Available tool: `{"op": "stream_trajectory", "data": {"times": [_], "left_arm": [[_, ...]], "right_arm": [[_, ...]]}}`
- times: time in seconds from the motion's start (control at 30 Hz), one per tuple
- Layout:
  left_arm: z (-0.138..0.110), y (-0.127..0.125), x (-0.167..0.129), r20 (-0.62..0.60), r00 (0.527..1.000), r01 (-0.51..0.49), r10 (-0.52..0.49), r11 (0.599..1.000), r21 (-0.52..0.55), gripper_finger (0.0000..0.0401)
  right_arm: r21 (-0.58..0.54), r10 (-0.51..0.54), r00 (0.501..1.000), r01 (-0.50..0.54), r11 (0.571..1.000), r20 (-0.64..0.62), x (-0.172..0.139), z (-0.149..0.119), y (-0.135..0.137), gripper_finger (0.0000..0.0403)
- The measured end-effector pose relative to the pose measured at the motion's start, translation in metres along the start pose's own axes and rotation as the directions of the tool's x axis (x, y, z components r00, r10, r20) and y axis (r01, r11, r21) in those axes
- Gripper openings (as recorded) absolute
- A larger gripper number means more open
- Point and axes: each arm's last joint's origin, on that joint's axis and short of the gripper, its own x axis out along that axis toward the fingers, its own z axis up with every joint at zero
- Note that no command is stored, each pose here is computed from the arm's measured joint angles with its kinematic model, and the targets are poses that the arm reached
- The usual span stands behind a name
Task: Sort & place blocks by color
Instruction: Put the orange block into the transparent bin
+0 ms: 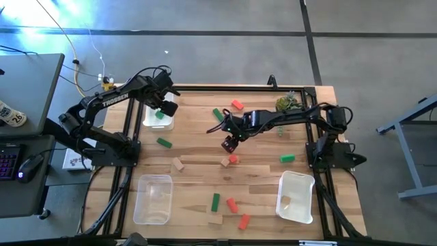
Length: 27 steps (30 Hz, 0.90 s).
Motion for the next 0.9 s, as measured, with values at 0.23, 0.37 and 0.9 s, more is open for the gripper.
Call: {"op": "stream_trajectory", "data": {"times": [0.23,0.37,0.9], "left_arm": [[0.005,-0.007,-0.016,0.054,0.998,0.023,-0.025,0.999,0.024,0.019],[0.003,-0.012,-0.027,0.078,0.996,0.038,-0.041,0.998,0.047,0.0189],[-0.03,-0.029,-0.071,0.174,0.964,0.195,-0.202,0.979,0.057,0.0189]], "right_arm": [[-0.172,0.021,1.0,-0.023,0.985,-0.01,0.002,0.0,0.001,0.0213],[-0.225,0.027,0.999,-0.031,0.974,-0.019,0.002,0.0,0.001,0.0213],[-0.634,0.103,0.991,-0.131,0.762,-0.081,0.009,0.0,0.001,0.0214]]}}
